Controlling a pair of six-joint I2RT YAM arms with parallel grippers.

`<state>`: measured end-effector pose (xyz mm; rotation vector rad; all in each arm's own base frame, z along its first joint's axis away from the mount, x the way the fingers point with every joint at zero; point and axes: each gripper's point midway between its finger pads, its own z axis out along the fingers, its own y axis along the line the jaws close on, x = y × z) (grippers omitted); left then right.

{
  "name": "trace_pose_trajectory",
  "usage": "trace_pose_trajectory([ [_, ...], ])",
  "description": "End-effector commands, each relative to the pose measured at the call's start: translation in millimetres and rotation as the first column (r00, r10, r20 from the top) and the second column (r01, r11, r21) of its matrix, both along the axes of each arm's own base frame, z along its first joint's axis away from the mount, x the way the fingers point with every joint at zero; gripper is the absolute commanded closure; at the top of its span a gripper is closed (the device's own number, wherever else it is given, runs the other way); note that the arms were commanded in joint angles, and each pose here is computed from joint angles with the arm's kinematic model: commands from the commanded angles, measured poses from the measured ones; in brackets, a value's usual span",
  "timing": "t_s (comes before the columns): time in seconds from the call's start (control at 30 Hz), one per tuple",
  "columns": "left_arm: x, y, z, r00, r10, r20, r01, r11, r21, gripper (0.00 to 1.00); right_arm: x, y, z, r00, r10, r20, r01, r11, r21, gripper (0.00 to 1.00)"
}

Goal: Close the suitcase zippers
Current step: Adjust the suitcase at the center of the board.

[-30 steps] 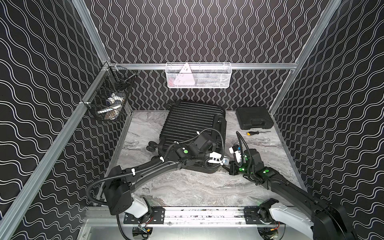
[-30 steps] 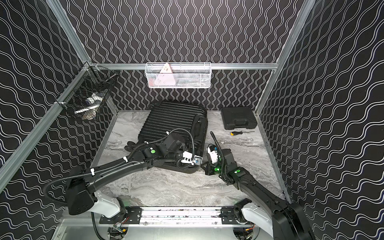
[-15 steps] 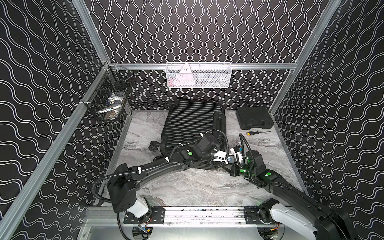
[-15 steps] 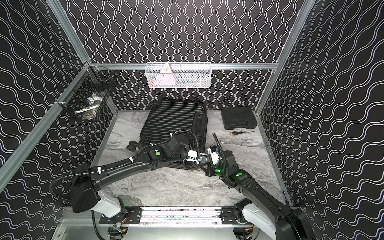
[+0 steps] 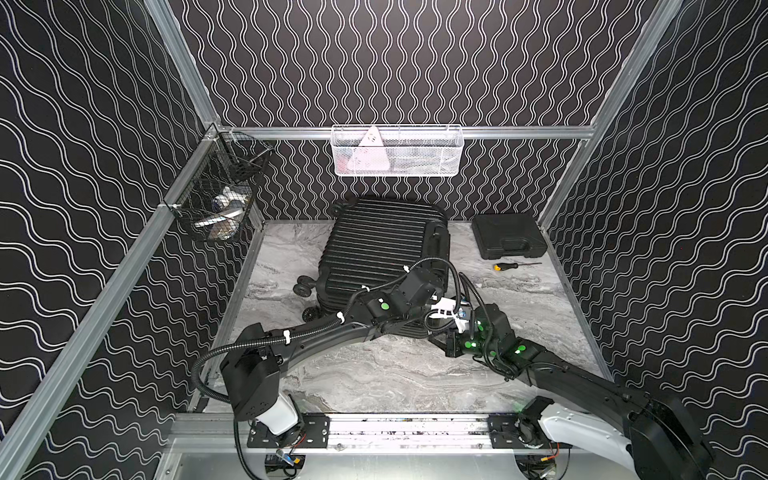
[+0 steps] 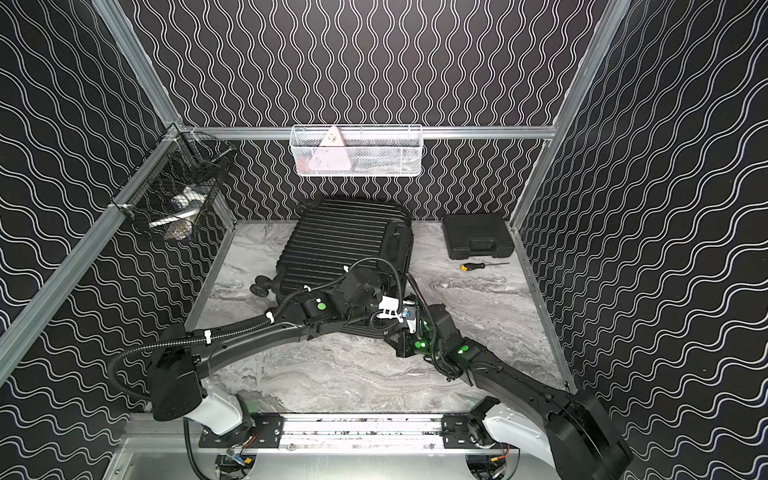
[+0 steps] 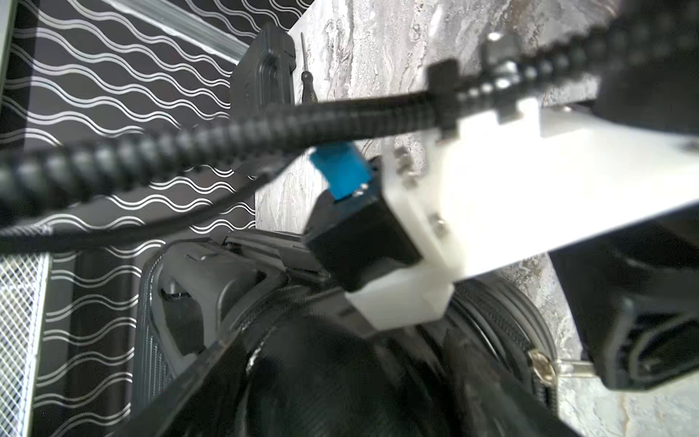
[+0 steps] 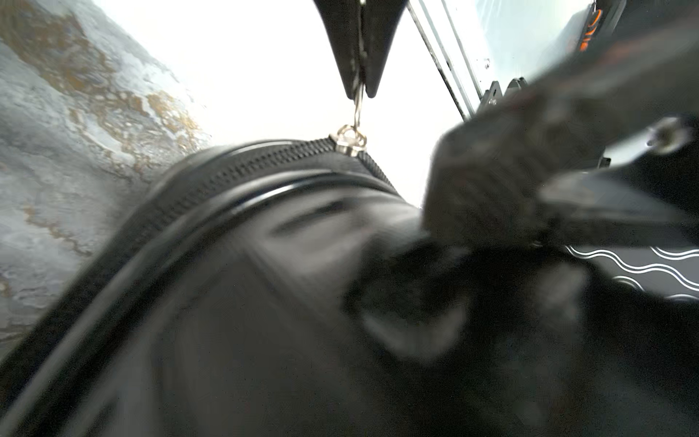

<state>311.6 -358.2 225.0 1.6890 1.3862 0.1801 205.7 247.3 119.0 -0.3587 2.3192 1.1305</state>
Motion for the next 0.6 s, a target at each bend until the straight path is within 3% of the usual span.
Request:
trace_pose_trajectory([
  [0.0, 15.5, 7.1, 68.5, 0.989, 0.143, 0.048, -0.129, 0.966, -0.226, 0.11, -7.8, 2.8, 1.0, 0.999, 0.035, -0.006, -0.035, 0.999, 0.005, 1.00],
  [0.07, 8.8, 15.4, 98.6, 0.983, 0.183, -0.029, -0.181, 0.913, -0.365, 0.10, -4.4, -0.8, -3.2, 1.000, 0.010, -0.009, -0.010, 1.000, -0.019, 1.00],
  [0.13, 12.8, 36.6, 127.5, 0.957, 0.256, -0.132, -0.288, 0.818, -0.498, 0.11, -3.0, -1.7, -6.7, 1.000, 0.001, -0.015, -0.002, 0.999, -0.033, 1.00],
  [0.2, 28.7, 77.8, 151.3, 0.888, 0.376, -0.264, -0.457, 0.660, -0.596, 0.14, -1.8, -1.7, -8.9, 1.000, -0.002, -0.020, 0.001, 0.999, -0.038, 1.00],
  [0.27, 44.1, 124.0, 158.6, 0.811, 0.456, -0.367, -0.578, 0.526, -0.625, 0.18, -1.6, -1.4, -10.8, 1.000, -0.001, -0.025, 0.000, 0.999, -0.041, 1.00],
  [0.33, 60.9, 176.6, 154.7, 0.701, 0.565, -0.435, -0.688, 0.376, -0.620, 0.22, -1.6, -1.4, -11.6, 1.000, 0.000, -0.025, -0.001, 0.999, -0.042, 1.00],
  [0.47, 80.9, 277.4, 115.9, 0.392, 0.738, -0.549, -0.869, 0.100, -0.485, 0.30, -0.4, -2.6, -10.6, 1.000, -0.007, -0.018, 0.006, 0.999, -0.046, 1.00],
  [0.5, 83.0, 298.3, 102.1, 0.311, 0.764, -0.565, -0.897, 0.040, -0.439, 0.31, 0.1, -2.8, -10.1, 1.000, -0.009, -0.015, 0.008, 0.999, -0.047, 1.00],
  [0.57, 84.0, 330.4, 74.4, 0.186, 0.786, -0.590, -0.937, -0.038, -0.346, 0.32, 0.5, -2.6, -8.7, 1.000, -0.009, -0.012, 0.008, 0.999, -0.047, 1.00],
])
